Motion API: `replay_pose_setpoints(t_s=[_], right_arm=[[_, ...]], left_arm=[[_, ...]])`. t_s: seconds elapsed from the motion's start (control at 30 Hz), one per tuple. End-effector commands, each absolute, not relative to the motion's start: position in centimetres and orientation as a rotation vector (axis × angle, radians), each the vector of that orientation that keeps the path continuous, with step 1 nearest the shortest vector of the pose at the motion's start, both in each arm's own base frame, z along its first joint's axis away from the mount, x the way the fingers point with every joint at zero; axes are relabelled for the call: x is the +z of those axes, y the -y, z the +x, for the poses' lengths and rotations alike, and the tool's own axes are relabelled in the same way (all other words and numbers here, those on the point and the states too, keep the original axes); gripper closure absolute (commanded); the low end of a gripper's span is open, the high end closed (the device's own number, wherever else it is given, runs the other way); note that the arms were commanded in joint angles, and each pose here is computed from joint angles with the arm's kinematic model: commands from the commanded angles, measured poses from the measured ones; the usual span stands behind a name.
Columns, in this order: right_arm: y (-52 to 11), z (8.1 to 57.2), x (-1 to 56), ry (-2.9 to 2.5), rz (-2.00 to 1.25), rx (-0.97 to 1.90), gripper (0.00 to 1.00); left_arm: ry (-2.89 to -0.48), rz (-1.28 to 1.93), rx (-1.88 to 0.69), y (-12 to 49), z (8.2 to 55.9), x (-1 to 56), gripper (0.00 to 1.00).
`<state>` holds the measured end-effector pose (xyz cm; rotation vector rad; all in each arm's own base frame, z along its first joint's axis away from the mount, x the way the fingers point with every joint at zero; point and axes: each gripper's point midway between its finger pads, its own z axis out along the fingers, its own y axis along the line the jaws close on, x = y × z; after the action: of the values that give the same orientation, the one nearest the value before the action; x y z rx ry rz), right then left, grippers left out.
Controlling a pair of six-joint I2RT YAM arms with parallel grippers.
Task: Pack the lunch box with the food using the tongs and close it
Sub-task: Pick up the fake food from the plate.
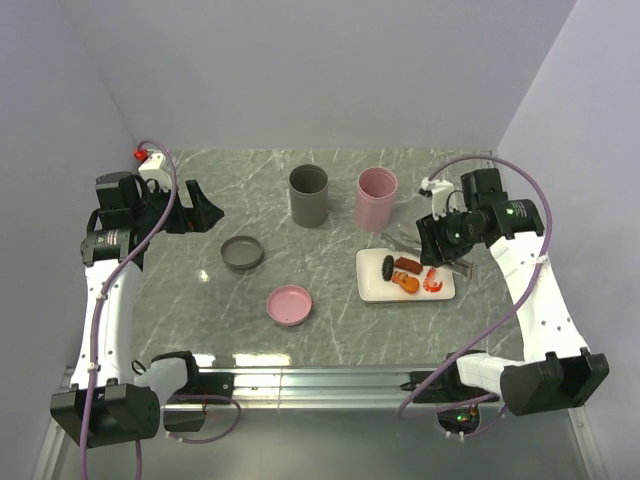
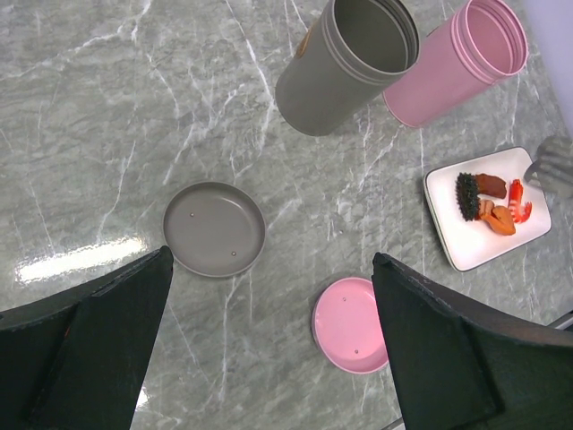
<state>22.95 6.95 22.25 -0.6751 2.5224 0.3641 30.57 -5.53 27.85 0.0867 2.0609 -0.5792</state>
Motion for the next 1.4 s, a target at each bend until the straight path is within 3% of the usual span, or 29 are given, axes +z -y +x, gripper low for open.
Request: replay_pose_setpoints(t_s=[0.0,0.63,1.37], right_arm=[[-6.7,22.1,20.6,-2.577,-0.694,0.379,0.44],[-7.0,23.7,15.5,-2.696,-0.648,0.396,0.45],[-8.7,24.3,13.8,-2.727,-0.7,0.525,0.46]], left_arm=[[-2.007,0.104,-0.569,5.6,30.5,29.0,0.01],[-2.003,0.101,-0.548,5.4,30.3,29.0,0.01],[-2.01,0.101,-0.556,5.4,30.5,28.6,0.01]])
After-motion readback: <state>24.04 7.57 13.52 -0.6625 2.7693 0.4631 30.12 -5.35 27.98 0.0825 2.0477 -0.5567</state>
